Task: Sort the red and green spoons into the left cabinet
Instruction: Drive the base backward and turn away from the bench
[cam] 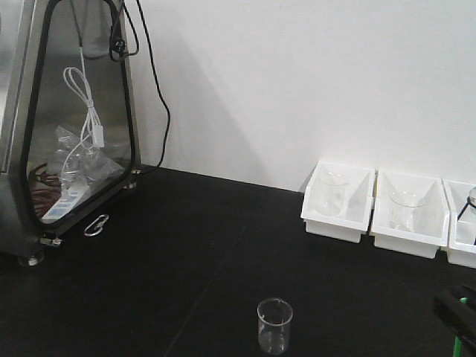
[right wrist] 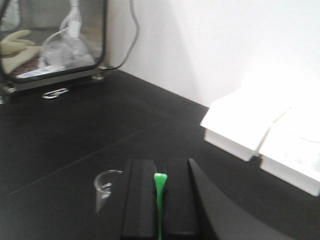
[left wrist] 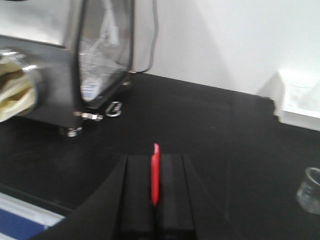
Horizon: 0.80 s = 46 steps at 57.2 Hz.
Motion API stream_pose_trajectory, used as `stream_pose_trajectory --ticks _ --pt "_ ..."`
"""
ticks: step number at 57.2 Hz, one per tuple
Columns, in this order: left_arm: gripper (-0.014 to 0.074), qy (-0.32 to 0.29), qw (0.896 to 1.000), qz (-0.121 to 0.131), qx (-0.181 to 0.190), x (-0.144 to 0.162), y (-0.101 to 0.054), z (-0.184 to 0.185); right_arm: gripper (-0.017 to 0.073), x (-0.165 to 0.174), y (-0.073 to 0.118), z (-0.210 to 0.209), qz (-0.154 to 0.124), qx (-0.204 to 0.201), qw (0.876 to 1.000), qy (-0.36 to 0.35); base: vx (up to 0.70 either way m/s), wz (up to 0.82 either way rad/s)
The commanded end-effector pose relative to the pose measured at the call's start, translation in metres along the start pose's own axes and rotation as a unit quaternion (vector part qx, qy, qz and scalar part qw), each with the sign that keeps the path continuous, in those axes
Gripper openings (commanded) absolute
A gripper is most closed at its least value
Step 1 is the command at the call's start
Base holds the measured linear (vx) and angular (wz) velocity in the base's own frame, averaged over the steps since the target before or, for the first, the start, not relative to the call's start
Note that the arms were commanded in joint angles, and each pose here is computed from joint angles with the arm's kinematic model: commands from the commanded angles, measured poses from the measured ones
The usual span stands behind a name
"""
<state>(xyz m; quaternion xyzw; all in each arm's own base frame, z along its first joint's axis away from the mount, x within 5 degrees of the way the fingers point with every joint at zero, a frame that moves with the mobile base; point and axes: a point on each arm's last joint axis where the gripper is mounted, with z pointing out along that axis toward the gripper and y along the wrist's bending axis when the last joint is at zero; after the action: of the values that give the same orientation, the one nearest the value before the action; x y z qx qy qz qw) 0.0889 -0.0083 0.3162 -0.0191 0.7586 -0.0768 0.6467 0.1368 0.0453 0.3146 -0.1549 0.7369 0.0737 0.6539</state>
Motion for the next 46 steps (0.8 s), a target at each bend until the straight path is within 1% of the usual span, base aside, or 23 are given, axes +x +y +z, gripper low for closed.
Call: stream_pose_trajectory --ticks 1,6,46 --pt "0.0002 -0.051 0.999 -0.006 -0.010 -0.0155 0.0010 -0.0020 -0.0005 -0.0179 -0.0090 -0.0047 -0.003 0.031 0.998 -0.058 -0.02 0.09" --pt "0.0002 -0.052 0.998 -0.007 -0.018 -0.0157 0.0023 -0.0020 -0.0005 -0.0187 -0.0109 -0.0068 -0.003 0.038 0.997 -0.061 -0.02 0.08" --pt "0.0002 -0.052 0.998 -0.007 -0.018 -0.0157 0.0023 -0.0018 -0.0005 -0.0182 -0.0106 -0.0069 -0.003 0.037 0.998 -0.059 0.00 0.01"
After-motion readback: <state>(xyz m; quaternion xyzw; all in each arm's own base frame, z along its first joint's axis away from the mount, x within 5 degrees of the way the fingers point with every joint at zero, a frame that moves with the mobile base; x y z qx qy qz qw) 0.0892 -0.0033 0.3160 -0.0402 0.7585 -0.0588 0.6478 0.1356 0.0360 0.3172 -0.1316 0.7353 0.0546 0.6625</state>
